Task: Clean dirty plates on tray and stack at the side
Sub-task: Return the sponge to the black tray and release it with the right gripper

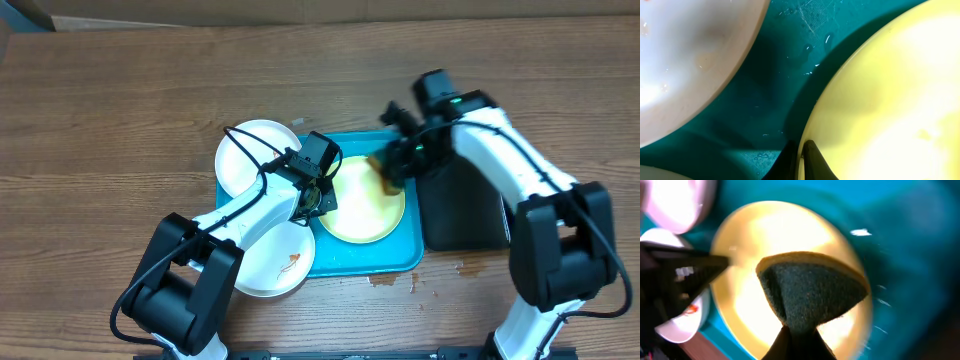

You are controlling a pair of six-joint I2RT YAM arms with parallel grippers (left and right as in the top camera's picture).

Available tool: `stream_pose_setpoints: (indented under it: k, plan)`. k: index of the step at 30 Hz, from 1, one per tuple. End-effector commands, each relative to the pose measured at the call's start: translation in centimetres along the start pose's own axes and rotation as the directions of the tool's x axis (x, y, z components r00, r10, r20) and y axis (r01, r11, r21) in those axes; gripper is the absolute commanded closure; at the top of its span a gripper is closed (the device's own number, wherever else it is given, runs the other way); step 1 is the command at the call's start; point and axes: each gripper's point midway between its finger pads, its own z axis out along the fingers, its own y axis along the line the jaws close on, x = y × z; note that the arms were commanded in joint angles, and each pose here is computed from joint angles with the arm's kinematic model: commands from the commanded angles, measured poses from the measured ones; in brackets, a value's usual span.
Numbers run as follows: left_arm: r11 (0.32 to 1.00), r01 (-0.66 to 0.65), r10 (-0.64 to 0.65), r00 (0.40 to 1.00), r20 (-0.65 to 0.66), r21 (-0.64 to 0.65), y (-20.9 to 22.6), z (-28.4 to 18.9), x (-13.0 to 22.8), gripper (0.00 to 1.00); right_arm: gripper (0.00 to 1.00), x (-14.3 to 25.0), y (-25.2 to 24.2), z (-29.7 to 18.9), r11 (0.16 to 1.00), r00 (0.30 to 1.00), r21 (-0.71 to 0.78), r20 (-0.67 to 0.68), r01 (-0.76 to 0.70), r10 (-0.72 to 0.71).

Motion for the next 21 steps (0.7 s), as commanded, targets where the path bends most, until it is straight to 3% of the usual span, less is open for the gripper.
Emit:
stream_pose_setpoints:
  k: [1,8,17,21]
  plan:
    - [0.999,0.002,-0.002,1.000,0.001,-0.045,1.3,0.7,0.0,0.92,0.96,-1.1,-3.0,-3.4,0.997,0.995,0.019,0.080,-0.068,0.066]
    - [0.999,0.002,-0.002,1.000,0.002,-0.045,1.2,0.7,0.0,0.91,0.96,-0.1,-10.7,-6.7,0.947,0.945,0.112,0.162,-0.302,0.283]
    - [0.999,0.002,-0.002,1.000,0.002,-0.045,1.2,0.7,0.0,0.91,0.96,1.2,-15.1,-5.6,0.875,0.918,0.293,0.210,-0.386,0.335]
    - [0.999,0.002,-0.002,1.000,0.002,-0.044,1.2,0.7,-0.1,0.90,0.96,1.6,-15.7,-4.3,0.873,0.917,0.298,0.219,-0.387,0.332]
